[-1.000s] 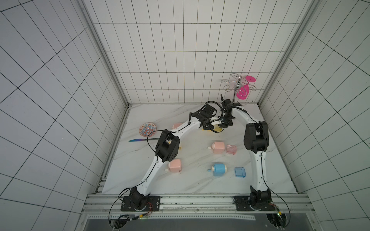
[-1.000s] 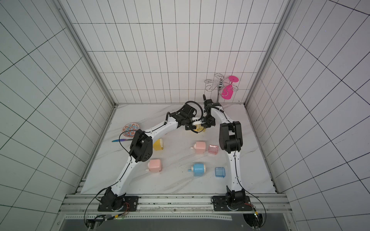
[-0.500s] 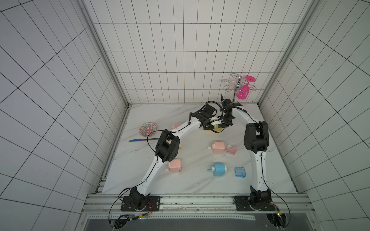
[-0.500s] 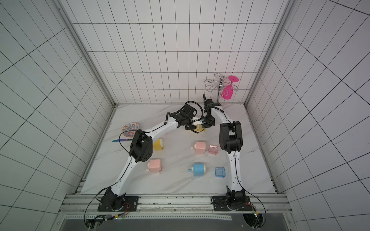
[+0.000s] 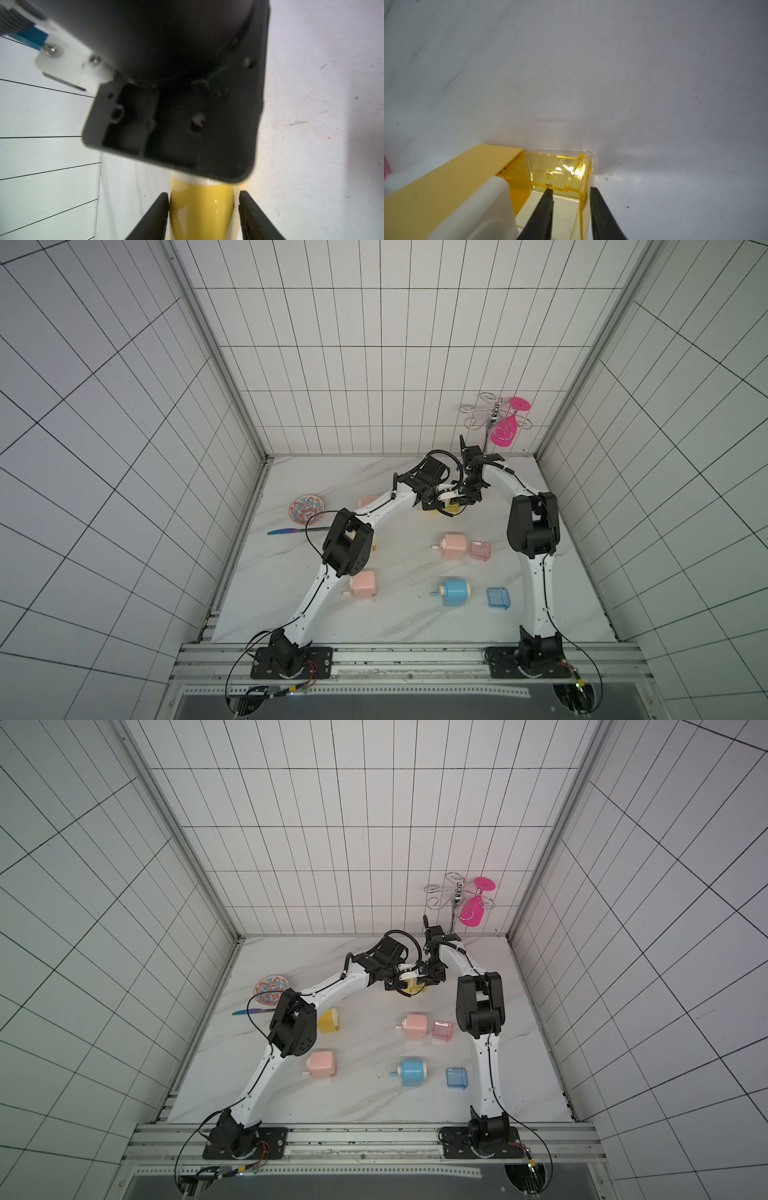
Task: Put the tray back into the pencil sharpener
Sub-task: Close the container of the pencil sharpener.
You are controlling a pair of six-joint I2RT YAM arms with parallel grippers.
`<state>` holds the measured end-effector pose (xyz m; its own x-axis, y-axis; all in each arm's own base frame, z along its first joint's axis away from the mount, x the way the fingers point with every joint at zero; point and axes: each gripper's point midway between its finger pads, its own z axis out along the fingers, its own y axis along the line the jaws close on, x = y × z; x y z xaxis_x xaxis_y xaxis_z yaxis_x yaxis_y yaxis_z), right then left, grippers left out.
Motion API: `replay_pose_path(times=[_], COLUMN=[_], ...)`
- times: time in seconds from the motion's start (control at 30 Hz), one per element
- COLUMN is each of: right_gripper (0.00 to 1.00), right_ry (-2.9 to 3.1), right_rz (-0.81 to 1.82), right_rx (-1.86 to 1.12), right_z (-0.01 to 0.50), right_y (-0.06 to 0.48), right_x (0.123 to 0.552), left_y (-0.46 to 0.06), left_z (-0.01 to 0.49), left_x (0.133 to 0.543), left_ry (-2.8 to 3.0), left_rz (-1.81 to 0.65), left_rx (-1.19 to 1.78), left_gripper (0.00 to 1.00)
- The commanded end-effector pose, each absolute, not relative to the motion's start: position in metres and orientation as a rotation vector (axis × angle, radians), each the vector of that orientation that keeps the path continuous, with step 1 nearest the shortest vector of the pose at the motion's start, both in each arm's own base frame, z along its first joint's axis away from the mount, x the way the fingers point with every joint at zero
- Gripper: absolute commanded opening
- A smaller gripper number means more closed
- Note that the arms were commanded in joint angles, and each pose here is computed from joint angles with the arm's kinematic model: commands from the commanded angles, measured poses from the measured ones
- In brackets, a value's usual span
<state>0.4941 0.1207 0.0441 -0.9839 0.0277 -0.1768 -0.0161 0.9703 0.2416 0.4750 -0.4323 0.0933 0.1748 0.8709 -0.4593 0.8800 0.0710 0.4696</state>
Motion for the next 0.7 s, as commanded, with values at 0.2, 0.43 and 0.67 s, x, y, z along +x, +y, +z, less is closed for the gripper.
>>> replay_pose_path(times=[0.2, 0.43, 0.67], right_gripper=[0.26, 0.17, 0.13], right_ry=[2.917, 2.916, 2.92], right_rz=[0.376, 0.414, 0.432], right_rx=[0.06, 0.049, 0.073], right_z=[0.0576, 0.0596, 0.0551], right_y=[0.1193, 0.1255, 0.1253], right_x=[0.4942, 0.4923, 0.4918], left_y=[-0.4351, -0.4358, -0.4357], left_z=[0.121, 0.1212, 0.1217], left_x=[0.4732, 0.4731, 0.4731], left_ry=[1.606, 1.606, 1.605], left_rz=[-0.018, -0.019, -0.019], left_rx=[1.749, 1.747, 1.746], left_gripper=[0.57, 0.57, 0.57])
